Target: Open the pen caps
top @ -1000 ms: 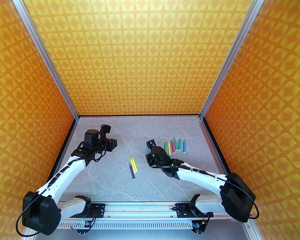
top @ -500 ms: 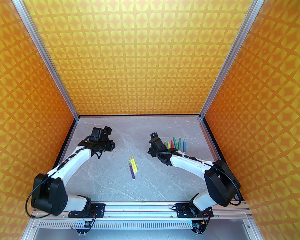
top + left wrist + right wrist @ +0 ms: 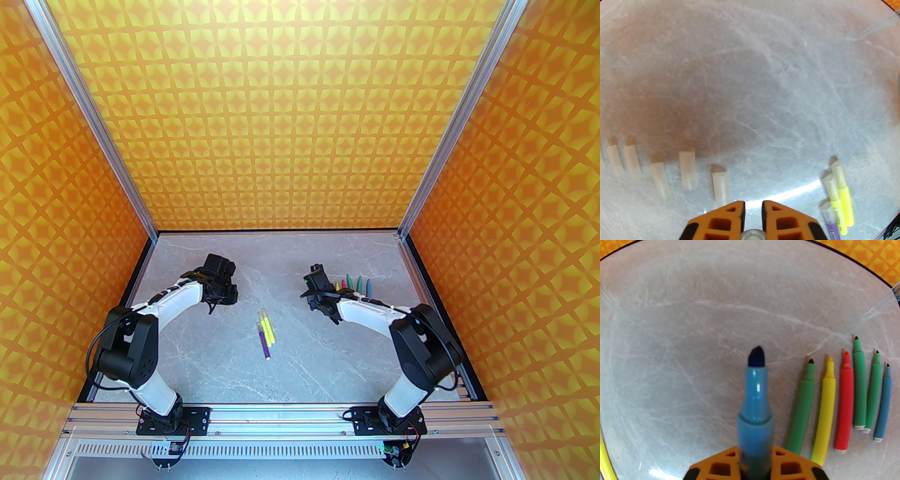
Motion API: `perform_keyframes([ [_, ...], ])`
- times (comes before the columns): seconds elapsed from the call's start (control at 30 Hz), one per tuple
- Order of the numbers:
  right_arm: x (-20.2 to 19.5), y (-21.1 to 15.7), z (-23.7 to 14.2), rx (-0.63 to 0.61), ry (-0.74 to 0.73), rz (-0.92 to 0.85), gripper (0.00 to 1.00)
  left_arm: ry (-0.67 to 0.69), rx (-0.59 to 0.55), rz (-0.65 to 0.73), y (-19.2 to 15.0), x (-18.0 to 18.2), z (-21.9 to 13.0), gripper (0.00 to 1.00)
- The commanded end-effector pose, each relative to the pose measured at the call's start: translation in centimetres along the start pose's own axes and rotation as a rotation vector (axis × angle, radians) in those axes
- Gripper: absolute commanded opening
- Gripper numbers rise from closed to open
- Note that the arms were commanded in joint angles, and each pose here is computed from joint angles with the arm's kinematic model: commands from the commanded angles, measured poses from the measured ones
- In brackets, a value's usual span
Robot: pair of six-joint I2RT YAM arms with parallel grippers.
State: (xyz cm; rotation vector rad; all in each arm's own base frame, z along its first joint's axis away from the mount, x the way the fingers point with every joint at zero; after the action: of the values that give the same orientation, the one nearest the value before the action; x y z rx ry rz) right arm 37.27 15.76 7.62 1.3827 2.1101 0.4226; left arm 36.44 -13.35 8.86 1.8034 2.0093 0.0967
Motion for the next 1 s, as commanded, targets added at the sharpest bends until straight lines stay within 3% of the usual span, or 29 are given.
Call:
perform_keyframes([
  [0.0, -0.1, 0.8, 0.8, 0.004, -0.001, 0.031, 0.0, 0.015, -0.003, 0.008, 0.5, -0.2, 0.4, 0.0],
  [0.8, -0.3, -0.9, 5.0, 0.121, -0.011, 0.073, 0.0, 0.057, 0.094, 0.01, -1.0, 0.5, 4.4, 0.07],
  [0.97, -0.3, -0.9, 5.2, 0.135, -0.012, 0.078, 0.05, 0.06, 0.105, 0.011, -1.2, 0.6, 4.7, 0.13],
])
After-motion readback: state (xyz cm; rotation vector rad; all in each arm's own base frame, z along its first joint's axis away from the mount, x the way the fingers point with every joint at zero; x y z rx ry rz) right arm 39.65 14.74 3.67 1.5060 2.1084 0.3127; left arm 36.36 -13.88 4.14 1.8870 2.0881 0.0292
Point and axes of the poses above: each hand's point on the last joint's axis, 136 mm out from that joint toward the fingers, its own z axis out along the fingers, its own x axis along the line the jaws close on, y = z × x, the point moved 2 cm from there along -z, back along the fingers, and after that the axes turned 15 degrees about -z, right-handed, at the moved point
